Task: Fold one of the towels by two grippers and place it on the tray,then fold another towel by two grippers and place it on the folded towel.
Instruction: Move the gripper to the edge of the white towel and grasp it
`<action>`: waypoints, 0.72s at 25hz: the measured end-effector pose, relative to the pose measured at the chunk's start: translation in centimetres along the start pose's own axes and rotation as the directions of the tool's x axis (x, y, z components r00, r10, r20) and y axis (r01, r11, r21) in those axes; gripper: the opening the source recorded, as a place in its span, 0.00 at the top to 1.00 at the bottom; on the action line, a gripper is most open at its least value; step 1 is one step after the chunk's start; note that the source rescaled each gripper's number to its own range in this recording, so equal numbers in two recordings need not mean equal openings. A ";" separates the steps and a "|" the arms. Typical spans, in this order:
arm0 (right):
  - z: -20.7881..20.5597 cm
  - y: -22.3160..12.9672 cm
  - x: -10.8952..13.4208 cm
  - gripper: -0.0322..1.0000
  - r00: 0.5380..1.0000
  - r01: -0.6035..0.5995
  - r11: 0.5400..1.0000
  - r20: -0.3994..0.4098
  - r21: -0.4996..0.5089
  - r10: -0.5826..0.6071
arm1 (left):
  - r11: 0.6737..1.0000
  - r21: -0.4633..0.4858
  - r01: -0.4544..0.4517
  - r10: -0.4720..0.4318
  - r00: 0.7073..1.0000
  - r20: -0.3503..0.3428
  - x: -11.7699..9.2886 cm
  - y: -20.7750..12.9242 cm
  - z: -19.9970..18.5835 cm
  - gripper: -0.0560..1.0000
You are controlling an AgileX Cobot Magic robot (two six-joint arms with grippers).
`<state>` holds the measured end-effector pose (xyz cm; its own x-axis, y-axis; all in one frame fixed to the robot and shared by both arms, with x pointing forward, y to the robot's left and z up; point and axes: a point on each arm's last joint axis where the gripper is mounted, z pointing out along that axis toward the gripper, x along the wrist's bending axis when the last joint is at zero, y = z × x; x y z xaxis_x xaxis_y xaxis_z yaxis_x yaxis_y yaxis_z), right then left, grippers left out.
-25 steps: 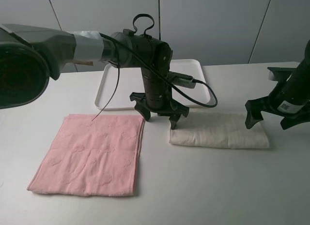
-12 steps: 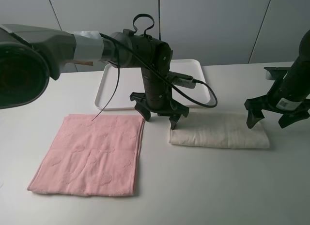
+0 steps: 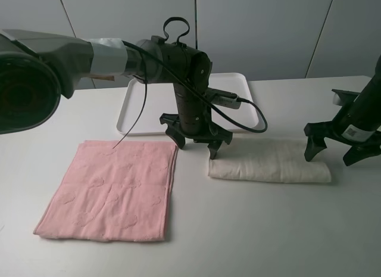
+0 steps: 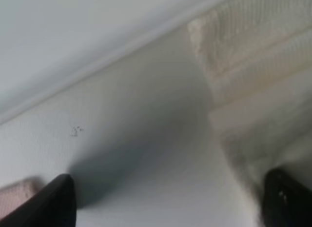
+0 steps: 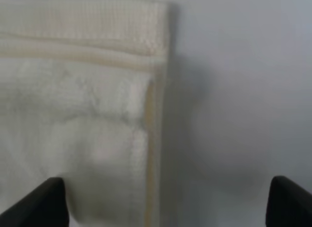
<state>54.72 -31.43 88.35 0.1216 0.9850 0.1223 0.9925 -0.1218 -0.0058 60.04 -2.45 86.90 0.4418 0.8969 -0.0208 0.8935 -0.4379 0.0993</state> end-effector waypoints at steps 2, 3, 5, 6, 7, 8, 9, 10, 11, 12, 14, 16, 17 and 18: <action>0.0 0.0 0.1 0.13 1.000 -0.004 1.000 -0.009 0.000 0.004 | 1.000 -0.002 -0.009 0.009 1.000 0.001 0.0 0.0 0.0 0.02; 0.0 0.0 0.1 0.13 1.000 -0.007 1.000 -0.014 0.000 0.007 | 1.000 -0.002 -0.014 0.014 1.000 0.001 0.0 0.0 0.0 0.02; 0.1 0.0 0.4 0.14 1.000 -0.001 1.000 -0.019 0.000 0.001 | 1.000 -0.004 -0.015 0.015 1.000 0.001 0.0 0.0 0.0 0.02; 0.1 0.0 0.7 0.15 1.000 0.008 1.000 -0.019 0.001 -0.008 | 1.000 -0.004 -0.015 0.015 1.000 0.001 0.0 0.0 0.0 0.02; 0.2 0.0 1.1 0.16 1.000 0.022 1.000 -0.019 0.001 -0.022 | 1.000 -0.004 -0.016 0.016 1.000 0.001 0.0 0.0 0.0 0.02; 0.2 -0.1 1.5 0.18 0.999 0.040 0.999 -0.017 0.001 -0.040 | 1.000 -0.004 -0.018 0.018 1.000 0.001 0.0 0.0 0.0 0.02; 0.3 -0.1 1.8 0.19 0.998 0.066 0.998 -0.006 0.002 -0.065 | 1.000 -0.004 -0.018 0.018 1.000 0.001 0.0 0.0 0.0 0.02; 0.4 -0.1 2.1 0.19 0.996 0.087 0.996 0.007 0.001 -0.087 | 1.000 -0.003 -0.017 0.017 1.000 0.003 0.0 0.0 0.0 0.02; 0.6 -0.2 2.2 0.20 0.995 0.099 0.995 0.023 0.006 -0.099 | 1.000 -0.003 -0.019 0.019 1.000 0.002 0.0 0.0 0.0 0.02; 0.7 -0.2 2.2 0.20 0.995 0.096 0.995 0.035 0.010 -0.096 | 1.000 -0.003 -0.019 0.019 1.000 0.002 0.0 0.0 0.0 0.02; 1.2 -0.2 2.0 0.20 0.994 0.089 0.996 0.057 0.026 -0.090 | 1.000 -0.003 -0.019 0.019 1.000 0.002 0.0 0.0 0.0 0.02; 1.4 -0.2 1.9 0.20 0.994 0.089 0.995 0.064 0.032 -0.091 | 1.000 -0.003 -0.019 0.019 1.000 0.002 0.0 0.0 0.0 0.02; 1.5 -0.2 1.9 0.20 0.994 0.089 0.995 0.065 0.034 -0.091 | 1.000 -0.003 -0.019 0.019 1.000 0.002 0.0 0.0 0.0 0.02; 1.5 -0.2 1.9 0.20 0.994 0.087 0.996 0.065 0.035 -0.089 | 1.000 -0.005 -0.019 0.019 1.000 0.003 0.0 0.0 0.0 0.02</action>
<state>54.81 -29.33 87.06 0.0333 0.9978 0.0571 0.9990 -0.0316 -0.0302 60.07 -2.50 86.89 0.4591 0.8881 -0.0218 0.8845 -0.4547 0.1047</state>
